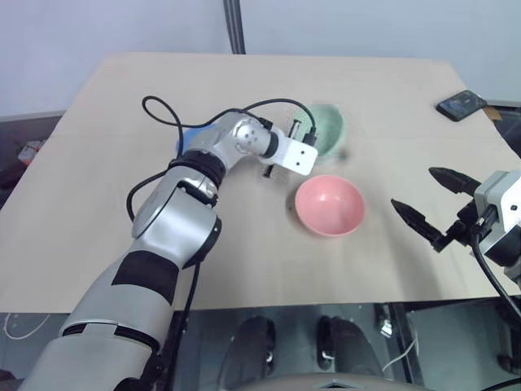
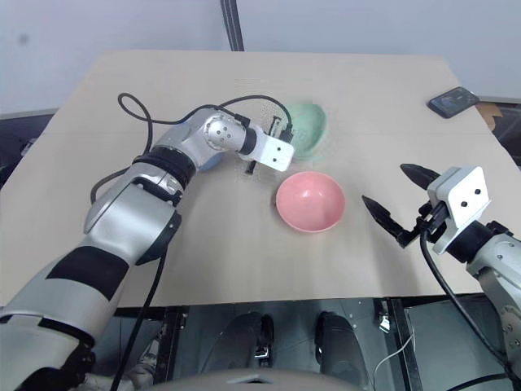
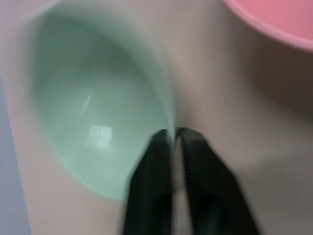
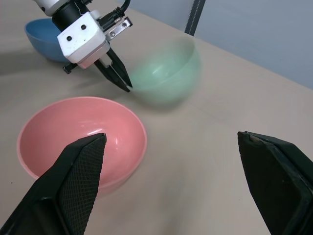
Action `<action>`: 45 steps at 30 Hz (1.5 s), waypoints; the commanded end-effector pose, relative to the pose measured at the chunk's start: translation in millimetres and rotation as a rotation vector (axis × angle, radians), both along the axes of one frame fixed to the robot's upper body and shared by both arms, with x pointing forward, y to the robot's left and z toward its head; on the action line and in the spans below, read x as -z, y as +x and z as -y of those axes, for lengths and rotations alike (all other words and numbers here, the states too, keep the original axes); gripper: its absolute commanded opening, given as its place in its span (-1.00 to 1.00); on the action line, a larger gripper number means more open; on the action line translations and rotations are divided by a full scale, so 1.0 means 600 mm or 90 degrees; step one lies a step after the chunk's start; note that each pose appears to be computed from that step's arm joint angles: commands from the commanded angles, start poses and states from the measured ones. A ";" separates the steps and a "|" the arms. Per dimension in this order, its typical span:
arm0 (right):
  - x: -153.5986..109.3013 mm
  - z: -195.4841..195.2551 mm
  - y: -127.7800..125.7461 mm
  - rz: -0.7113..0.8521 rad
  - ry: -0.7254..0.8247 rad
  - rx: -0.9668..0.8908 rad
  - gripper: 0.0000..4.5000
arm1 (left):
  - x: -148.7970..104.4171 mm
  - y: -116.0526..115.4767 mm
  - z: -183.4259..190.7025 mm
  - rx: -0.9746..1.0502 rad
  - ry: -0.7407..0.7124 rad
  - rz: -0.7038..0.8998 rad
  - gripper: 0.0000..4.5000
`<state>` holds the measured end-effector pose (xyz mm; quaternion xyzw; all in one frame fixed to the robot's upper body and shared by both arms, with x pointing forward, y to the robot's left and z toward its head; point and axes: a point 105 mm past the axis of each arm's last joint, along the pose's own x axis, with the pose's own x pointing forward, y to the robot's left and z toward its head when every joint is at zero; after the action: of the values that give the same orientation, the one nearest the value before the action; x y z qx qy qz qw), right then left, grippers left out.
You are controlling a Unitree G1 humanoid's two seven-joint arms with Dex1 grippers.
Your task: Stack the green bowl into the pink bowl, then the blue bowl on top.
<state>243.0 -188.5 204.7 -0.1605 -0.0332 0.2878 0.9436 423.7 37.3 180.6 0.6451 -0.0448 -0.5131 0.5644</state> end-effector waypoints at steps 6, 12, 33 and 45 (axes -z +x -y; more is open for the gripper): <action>-0.011 0.008 0.008 0.029 -0.004 0.012 1.00 | -0.083 -0.031 0.017 0.102 -0.108 -0.001 -0.96; -0.001 0.026 0.013 0.023 -0.005 0.034 1.00 | -0.133 -0.116 0.009 0.271 -0.153 -0.135 -0.96; 0.014 -0.001 0.019 0.021 0.005 -0.038 1.00 | -0.125 -0.124 -0.088 -0.063 -0.330 -0.118 0.93; -0.040 -0.076 0.037 0.092 0.025 -0.240 1.00 | -0.070 -0.091 -0.267 -0.565 -0.277 -0.025 0.93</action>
<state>268.2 -146.3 220.2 -0.1515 -0.1141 0.4339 0.8808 372.1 198.9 207.2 0.4502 0.1613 -0.2348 0.8463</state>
